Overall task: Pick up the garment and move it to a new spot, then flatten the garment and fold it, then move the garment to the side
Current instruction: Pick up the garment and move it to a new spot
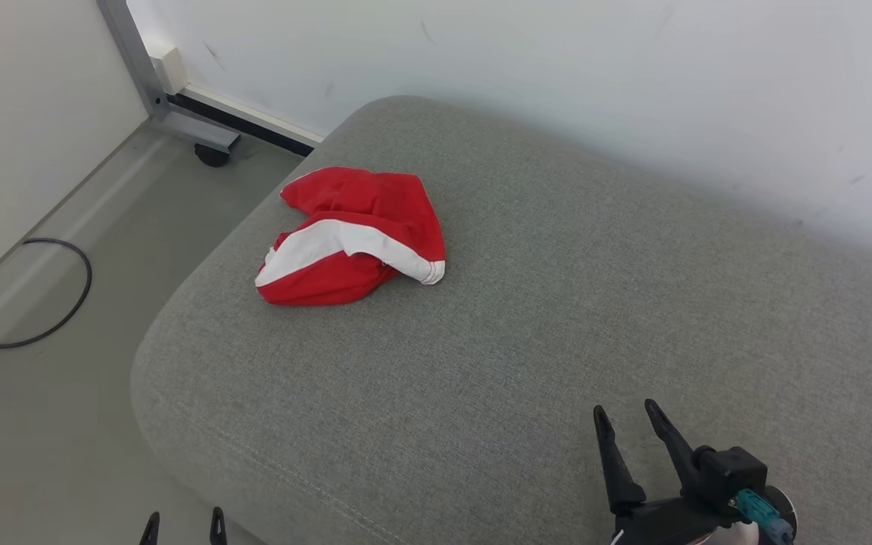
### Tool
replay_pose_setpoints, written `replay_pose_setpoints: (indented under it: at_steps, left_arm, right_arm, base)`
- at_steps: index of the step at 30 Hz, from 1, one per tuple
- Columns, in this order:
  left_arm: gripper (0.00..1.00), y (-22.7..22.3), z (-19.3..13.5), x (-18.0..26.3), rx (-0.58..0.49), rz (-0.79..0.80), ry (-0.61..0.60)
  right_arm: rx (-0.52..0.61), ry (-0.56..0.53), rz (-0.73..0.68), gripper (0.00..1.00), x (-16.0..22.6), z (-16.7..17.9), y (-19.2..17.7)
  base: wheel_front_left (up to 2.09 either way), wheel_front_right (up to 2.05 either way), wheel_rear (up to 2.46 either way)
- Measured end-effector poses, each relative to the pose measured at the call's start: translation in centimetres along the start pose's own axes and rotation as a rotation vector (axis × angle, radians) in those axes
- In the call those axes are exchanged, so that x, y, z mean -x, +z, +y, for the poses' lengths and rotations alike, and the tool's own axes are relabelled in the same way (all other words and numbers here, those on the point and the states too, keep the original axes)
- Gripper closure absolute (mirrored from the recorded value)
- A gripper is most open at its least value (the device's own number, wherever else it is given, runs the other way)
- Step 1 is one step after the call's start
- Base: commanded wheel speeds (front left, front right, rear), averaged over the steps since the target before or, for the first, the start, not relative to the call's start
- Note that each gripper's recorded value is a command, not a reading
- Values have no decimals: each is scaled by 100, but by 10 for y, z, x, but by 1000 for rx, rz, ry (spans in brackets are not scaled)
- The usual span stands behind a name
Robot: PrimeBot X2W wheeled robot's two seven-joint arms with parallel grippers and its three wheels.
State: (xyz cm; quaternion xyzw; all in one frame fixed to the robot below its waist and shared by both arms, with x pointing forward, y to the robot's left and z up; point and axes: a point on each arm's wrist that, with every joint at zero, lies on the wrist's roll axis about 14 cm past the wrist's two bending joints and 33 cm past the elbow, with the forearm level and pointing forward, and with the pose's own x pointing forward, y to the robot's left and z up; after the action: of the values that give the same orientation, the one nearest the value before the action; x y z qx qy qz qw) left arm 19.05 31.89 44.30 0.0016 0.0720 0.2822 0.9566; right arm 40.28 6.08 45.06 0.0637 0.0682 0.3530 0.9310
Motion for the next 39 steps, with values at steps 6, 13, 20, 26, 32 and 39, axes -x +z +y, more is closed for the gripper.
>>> replay_pose_setpoints:
  at_steps: [6, 13, 20, 26, 32, 39]
  left_arm:
    - [0, 3, -8, -10, 12, -6, -27]
    - [0, 25, -24, -49, -13, -48, -96]
    - [0, 68, -34, -115, -111, -134, -174]
    - [0, 84, -52, -172, -193, -133, -248]
    - [0, 75, -83, -206, -228, -81, -340]
    - [0, 48, -112, -246, -223, 48, -395]
  right_arm:
    - [17, -24, -10, 0, 4, -9, 3]
    - [37, -56, -55, 0, 1, -26, 14]
    - [56, -91, -88, 0, -5, -47, 20]
    - [59, -140, -104, 0, -6, -75, 20]
    - [64, -181, -101, 0, -4, -99, 15]
    - [62, -255, -91, 0, 7, -130, 6]
  base:
    - [0, 0, 0]
    - [0, 0, 0]
    - [0, 0, 0]
    - [0, 0, 0]
    - [0, 0, 0]
    - [0, 0, 0]
